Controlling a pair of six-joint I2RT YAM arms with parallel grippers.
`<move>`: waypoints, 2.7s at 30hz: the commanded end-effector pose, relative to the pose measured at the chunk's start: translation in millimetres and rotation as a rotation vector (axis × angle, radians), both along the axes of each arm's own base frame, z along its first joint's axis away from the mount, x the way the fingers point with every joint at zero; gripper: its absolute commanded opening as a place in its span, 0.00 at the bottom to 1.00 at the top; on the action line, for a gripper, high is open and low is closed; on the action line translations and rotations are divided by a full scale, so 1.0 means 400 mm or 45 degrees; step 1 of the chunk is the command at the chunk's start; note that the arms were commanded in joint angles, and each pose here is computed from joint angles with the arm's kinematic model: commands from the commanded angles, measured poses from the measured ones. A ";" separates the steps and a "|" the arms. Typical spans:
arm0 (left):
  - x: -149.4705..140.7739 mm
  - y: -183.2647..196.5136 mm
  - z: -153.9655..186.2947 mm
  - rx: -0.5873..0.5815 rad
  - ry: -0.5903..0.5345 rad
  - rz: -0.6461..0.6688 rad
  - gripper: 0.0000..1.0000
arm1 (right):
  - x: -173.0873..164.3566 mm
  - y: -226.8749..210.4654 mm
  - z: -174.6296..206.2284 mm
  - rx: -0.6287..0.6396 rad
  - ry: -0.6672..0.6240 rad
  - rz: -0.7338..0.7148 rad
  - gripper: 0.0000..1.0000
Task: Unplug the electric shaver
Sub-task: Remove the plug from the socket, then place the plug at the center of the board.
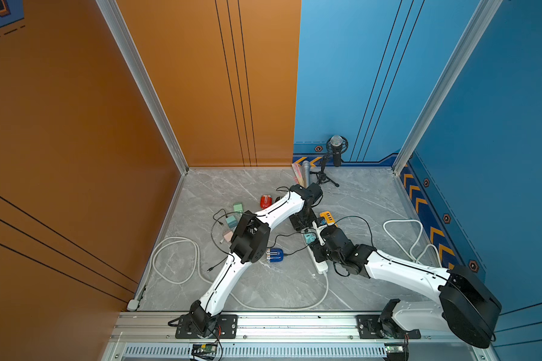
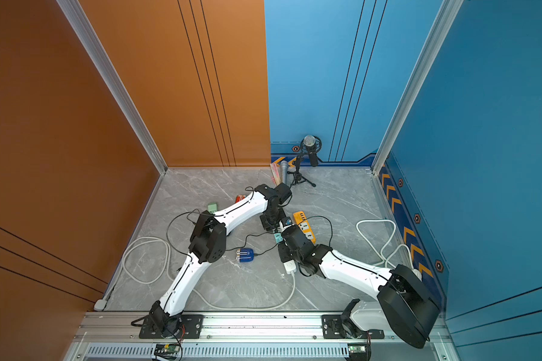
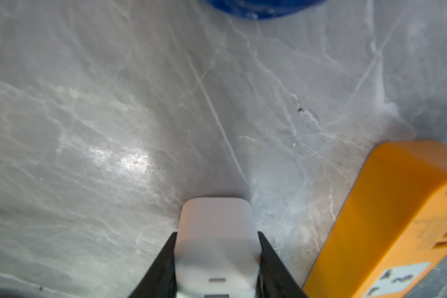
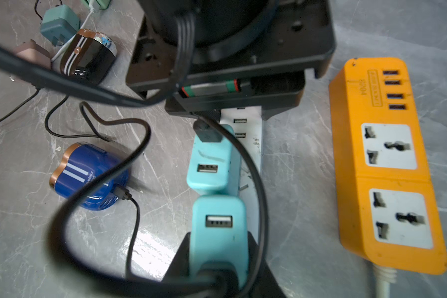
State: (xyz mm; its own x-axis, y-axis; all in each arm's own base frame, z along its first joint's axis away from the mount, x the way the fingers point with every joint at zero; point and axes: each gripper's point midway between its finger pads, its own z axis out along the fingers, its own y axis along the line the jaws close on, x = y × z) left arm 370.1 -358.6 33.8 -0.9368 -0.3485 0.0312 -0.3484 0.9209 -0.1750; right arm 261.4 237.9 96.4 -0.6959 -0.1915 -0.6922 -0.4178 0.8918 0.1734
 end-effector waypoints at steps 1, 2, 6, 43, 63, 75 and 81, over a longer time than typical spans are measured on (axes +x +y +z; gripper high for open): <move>-0.084 -0.024 -0.088 0.020 0.173 -0.033 0.26 | 0.029 0.027 0.111 0.093 -0.212 -0.013 0.07; -0.085 -0.024 -0.089 0.022 0.174 -0.034 0.26 | 0.031 0.025 0.114 0.095 -0.226 -0.014 0.07; -0.086 -0.026 -0.087 0.018 0.174 -0.035 0.26 | 0.030 0.022 0.099 0.043 -0.220 -0.016 0.07; 0.058 -0.010 0.101 -0.017 -0.190 -0.210 0.95 | 0.003 0.111 -0.073 -0.125 0.008 0.240 0.13; 0.091 0.040 0.155 0.026 -0.275 -0.220 0.99 | 0.016 0.113 -0.074 -0.238 -0.007 0.232 0.45; 0.112 0.050 0.209 0.026 -0.355 -0.233 0.99 | -0.029 0.069 -0.006 -0.231 -0.072 0.249 0.53; 0.131 0.089 0.279 0.057 -0.446 -0.241 0.99 | -0.073 0.033 0.028 -0.198 -0.128 0.283 0.55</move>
State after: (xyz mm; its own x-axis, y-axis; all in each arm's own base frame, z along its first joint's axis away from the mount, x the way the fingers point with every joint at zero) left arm 414.3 -342.1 107.8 -0.9595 -0.1644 -0.2289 -0.1132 0.9687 -0.2211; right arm 239.8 263.4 103.7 -0.5740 -0.4213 -0.7021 -0.6072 0.7943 0.0198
